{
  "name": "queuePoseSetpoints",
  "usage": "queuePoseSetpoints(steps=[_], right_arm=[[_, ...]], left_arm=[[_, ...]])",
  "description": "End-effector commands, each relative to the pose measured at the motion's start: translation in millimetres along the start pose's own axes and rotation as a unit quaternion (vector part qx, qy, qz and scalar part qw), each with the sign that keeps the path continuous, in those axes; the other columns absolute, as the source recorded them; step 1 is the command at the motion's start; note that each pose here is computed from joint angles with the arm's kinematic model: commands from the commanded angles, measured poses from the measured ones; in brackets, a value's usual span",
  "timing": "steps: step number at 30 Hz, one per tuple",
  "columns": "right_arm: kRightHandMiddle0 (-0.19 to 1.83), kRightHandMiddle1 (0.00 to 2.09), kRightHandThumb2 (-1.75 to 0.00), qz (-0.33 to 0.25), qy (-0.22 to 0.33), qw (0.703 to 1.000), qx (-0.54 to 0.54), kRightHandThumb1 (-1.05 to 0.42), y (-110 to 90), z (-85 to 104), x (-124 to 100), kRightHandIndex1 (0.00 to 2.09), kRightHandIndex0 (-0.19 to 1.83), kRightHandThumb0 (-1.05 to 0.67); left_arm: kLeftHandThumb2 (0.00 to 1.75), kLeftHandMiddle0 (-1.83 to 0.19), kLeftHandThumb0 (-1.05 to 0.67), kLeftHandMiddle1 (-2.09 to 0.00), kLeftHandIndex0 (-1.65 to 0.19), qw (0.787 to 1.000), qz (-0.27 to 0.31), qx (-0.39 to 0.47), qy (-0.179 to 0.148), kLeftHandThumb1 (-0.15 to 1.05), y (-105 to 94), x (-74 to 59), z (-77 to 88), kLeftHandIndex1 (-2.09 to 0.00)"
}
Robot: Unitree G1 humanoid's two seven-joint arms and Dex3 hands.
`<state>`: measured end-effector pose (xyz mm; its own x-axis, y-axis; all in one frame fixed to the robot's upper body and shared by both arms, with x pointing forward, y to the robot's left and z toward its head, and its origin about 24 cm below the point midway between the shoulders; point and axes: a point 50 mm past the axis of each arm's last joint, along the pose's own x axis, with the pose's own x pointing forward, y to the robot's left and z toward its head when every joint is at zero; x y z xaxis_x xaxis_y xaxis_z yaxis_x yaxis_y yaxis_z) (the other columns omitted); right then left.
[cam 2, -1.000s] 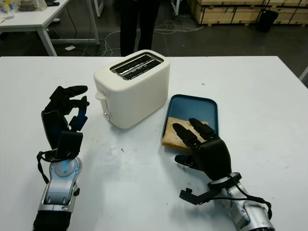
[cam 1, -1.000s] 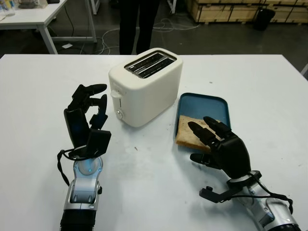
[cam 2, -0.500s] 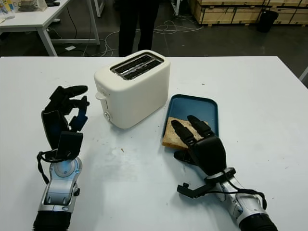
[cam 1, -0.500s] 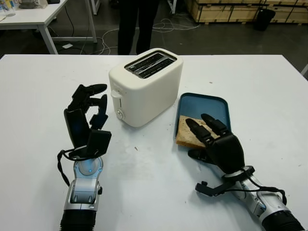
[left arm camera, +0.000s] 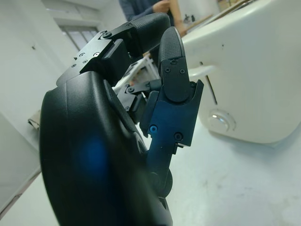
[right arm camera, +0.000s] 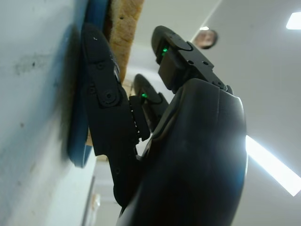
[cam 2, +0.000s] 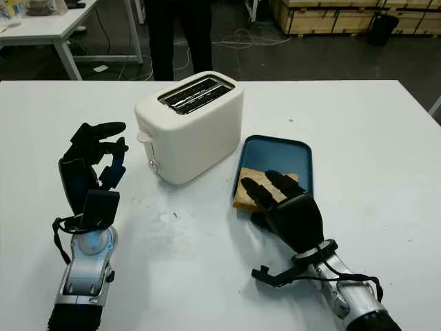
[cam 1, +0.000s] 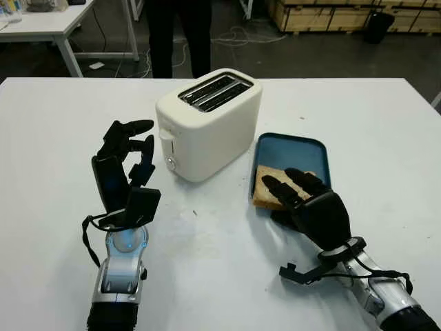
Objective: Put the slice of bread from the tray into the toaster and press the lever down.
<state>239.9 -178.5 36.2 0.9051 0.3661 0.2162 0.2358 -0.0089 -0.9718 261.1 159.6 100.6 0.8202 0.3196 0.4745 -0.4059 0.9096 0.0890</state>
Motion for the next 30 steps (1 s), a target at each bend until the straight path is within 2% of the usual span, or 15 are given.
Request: queuePoseSetpoints(steps=[1,2,4,6,8,17,19,21,23,25,30], right_arm=[[0.86,0.15,-0.05,0.026,0.016,0.999,-0.027,-0.92,-5.3,-1.6,-1.1,1.0,0.65,-0.47],[0.88,0.32,-0.09,0.034,0.02,0.999,-0.032,-0.92,-7.3,-0.5,-1.3,1.4,0.57,-0.43],[0.79,0.71,-0.16,0.042,0.025,0.998,-0.041,-0.92,-10.7,1.5,-2.0,1.67,0.59,-0.39],[0.73,0.89,-0.2,0.057,0.031,0.997,-0.042,-0.92,-13.4,2.8,-2.5,1.73,0.62,-0.39],[0.68,0.95,-0.25,0.08,0.036,0.995,-0.043,-0.92,-16.9,3.9,-3.1,1.74,0.62,-0.39],[0.69,0.95,-0.21,0.106,0.03,0.992,-0.055,-0.92,-25.9,5.9,-4.1,1.75,0.65,-0.4],[0.65,1.09,-0.26,0.083,0.03,0.994,-0.062,-0.92,-26.8,5.6,-3.6,1.75,0.66,-0.42],[0.52,1.46,-0.25,0.027,0.023,0.998,-0.059,-0.92,-28.0,4.9,-2.2,1.75,0.66,-0.45],[0.41,1.69,-0.22,-0.023,0.016,0.999,-0.046,-0.92,-29.4,2.9,-1.3,1.75,0.66,-0.45],[0.38,1.72,-0.22,-0.073,0.007,0.997,-0.027,-0.92,-32.5,-1.5,0.5,1.75,0.65,-0.44],[0.45,1.57,-0.18,-0.199,0.0,0.98,-0.004,-0.92,-50.2,-14.9,10.3,1.75,0.6,-0.42]], left_arm=[[0.36,-0.64,-0.47,-1.26,-0.65,1.0,0.004,-0.004,-0.012,0.92,0.8,-1.2,4.4,-0.87],[0.36,-0.64,-0.47,-1.26,-0.65,1.0,0.004,-0.004,-0.014,0.92,1.0,-1.2,5.0,-0.87],[0.36,-0.64,-0.47,-1.26,-0.65,1.0,0.005,-0.006,-0.016,0.92,1.3,-1.4,5.8,-0.87],[0.36,-0.64,-0.47,-1.27,-0.65,1.0,0.004,-0.006,-0.017,0.92,1.4,-1.4,6.6,-0.87],[0.36,-0.64,-0.47,-1.27,-0.65,1.0,0.003,-0.008,-0.019,0.92,1.6,-1.7,7.3,-0.88],[0.36,-0.64,-0.46,-1.27,-0.64,1.0,0.004,-0.008,-0.02,0.92,1.8,-2.7,8.3,-0.88],[0.35,-0.64,-0.46,-1.27,-0.64,1.0,0.004,-0.008,-0.02,0.92,1.9,-3.0,8.0,-0.88],[0.35,-0.64,-0.47,-1.26,-0.64,1.0,0.003,-0.005,-0.021,0.92,1.9,-3.3,7.8,-0.87],[0.35,-0.65,-0.47,-1.26,-0.65,1.0,0.002,-0.005,-0.021,0.92,1.6,-3.7,7.5,-0.87],[0.35,-0.65,-0.47,-1.26,-0.65,1.0,0.0,-0.008,-0.019,0.92,1.1,-4.1,7.1,-0.87],[0.34,-0.65,-0.47,-1.25,-0.66,1.0,-0.002,-0.01,-0.015,0.92,-0.1,-4.7,6.9,-0.86]])
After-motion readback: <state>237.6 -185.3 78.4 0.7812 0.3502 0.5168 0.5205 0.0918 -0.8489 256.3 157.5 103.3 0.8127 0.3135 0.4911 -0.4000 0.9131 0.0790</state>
